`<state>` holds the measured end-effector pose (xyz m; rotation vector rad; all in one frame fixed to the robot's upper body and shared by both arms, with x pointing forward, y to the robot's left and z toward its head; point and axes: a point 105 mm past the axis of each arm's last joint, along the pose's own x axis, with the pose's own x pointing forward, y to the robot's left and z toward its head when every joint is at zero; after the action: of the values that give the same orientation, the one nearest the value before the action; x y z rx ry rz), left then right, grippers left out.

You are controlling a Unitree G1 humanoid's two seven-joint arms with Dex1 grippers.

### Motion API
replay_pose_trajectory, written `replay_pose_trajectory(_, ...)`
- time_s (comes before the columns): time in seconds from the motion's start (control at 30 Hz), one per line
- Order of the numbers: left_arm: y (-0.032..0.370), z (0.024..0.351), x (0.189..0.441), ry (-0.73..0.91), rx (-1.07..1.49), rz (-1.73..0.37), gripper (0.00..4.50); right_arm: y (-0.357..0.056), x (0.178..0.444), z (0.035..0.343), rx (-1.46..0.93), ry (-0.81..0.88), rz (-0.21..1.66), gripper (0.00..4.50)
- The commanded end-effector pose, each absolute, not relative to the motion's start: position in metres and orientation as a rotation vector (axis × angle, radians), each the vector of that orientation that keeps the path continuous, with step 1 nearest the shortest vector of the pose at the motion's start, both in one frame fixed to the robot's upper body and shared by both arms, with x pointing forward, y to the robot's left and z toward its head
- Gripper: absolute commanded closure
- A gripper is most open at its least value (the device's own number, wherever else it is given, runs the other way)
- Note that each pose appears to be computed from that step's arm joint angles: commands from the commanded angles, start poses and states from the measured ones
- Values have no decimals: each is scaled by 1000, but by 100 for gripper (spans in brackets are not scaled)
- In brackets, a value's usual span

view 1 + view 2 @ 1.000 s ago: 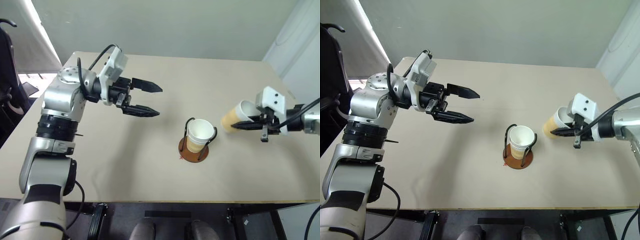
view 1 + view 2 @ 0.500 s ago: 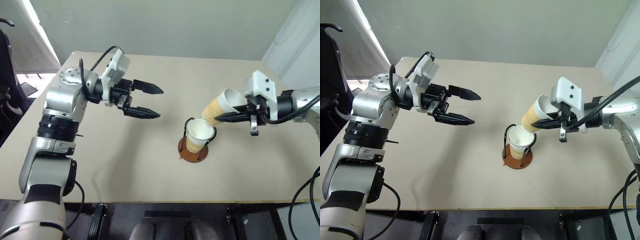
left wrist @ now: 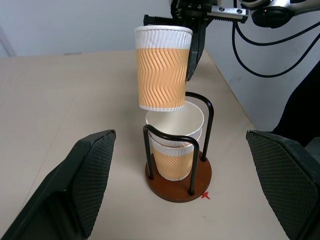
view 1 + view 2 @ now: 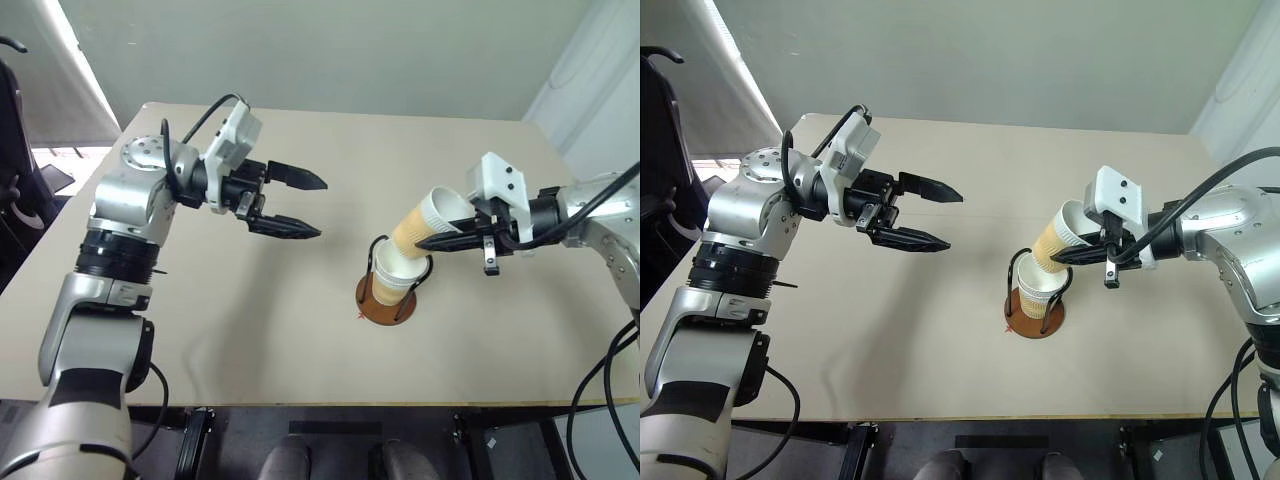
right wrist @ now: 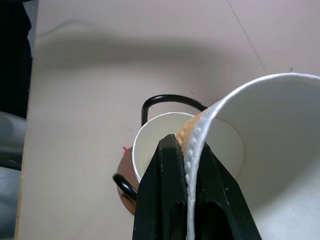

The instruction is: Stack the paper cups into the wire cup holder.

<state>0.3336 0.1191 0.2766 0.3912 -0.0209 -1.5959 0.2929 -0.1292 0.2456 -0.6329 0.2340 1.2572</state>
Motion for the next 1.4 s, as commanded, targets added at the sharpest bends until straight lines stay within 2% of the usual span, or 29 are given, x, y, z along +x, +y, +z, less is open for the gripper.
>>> replay_pose_trajectory(0.03,120,289,326,-68,431,-1630,0,-128,290,250,-657,213,1270,447)
replay_pose_trajectory(0.63,121,289,326,-74,429,-1627,0,-118,277,240,-622,241,1350,447)
replay_pose_trajectory(0.73,121,290,326,-75,428,-1625,0,-118,277,237,-618,250,1354,386)
replay_pose_trajectory(1.07,122,289,327,-80,424,-1618,0,-111,280,243,-594,197,1343,28)
replay_pose_trajectory(1.1,122,289,327,-80,423,-1617,0,-111,281,247,-574,185,1338,3)
replay_pose_trajectory(1.4,124,290,328,-82,418,-1608,0,-107,273,270,-446,145,1371,3)
